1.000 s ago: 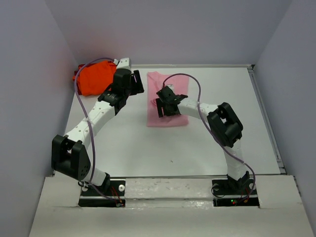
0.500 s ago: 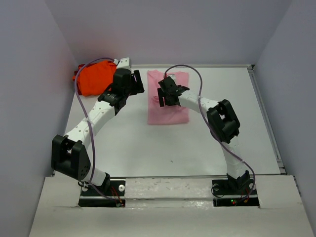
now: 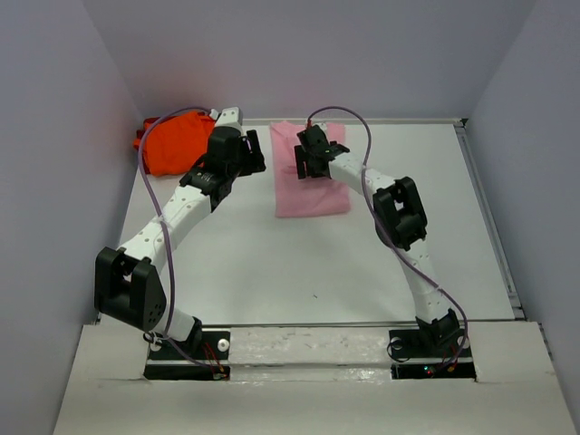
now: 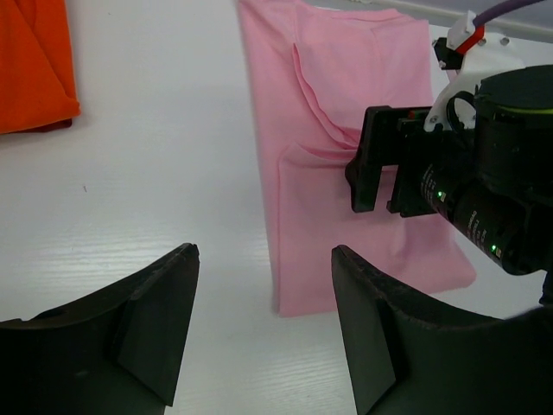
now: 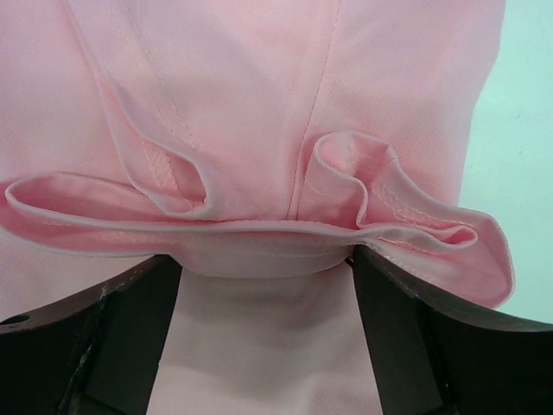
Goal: Fold and stack the t-shirts
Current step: Fold the folded rectangular tshirt in 1/3 of the way
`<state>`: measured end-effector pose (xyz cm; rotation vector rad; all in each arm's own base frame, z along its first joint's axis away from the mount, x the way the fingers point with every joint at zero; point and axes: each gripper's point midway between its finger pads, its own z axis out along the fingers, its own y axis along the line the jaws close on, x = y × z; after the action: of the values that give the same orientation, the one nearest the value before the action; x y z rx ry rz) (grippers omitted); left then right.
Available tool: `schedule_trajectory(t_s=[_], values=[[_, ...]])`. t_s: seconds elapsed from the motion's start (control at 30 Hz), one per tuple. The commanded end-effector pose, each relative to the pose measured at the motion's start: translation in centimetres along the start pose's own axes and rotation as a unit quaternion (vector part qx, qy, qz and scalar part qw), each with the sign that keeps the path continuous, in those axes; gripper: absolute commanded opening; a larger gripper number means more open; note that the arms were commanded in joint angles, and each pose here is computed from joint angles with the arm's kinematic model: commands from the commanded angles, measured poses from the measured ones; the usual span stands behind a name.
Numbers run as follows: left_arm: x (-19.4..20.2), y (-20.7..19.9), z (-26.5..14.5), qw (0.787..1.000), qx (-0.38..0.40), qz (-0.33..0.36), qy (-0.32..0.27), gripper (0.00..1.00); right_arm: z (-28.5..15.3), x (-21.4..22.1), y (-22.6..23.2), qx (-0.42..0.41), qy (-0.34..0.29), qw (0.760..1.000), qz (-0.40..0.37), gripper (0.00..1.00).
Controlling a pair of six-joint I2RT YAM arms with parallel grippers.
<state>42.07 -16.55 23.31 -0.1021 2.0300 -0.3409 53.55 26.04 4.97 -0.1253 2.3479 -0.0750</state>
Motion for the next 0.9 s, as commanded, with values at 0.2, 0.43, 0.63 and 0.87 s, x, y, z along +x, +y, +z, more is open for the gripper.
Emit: schedule_trajectory(t_s=[0.2, 0.43, 0.63, 0.87], values=[[-0.3, -1.1, 0.4, 1.0, 0.029, -0.005, -0.006, 0.72, -0.2, -5.4, -1.1, 0.01, -0.052, 0.999, -0.004, 0.85], [0.4, -1.9, 0.7, 0.999, 0.049, -0.007, 0.007, 0.72, 2.6, -4.9, -2.0, 0.012, -0.044, 0.999, 0.0, 0.85], [0.6, -2.0, 0.8, 0.998, 0.053, -0.008, 0.011, 0.72, 4.2, -4.9, -2.8, 0.019, -0.044, 0.999, -0.003, 0.85], [1.0, -2.3, 0.9, 0.998, 0.06, -0.008, 0.016, 0.72, 1.9, -9.2, -3.2, 0.006, -0.093, 0.996, -0.013, 0.85]])
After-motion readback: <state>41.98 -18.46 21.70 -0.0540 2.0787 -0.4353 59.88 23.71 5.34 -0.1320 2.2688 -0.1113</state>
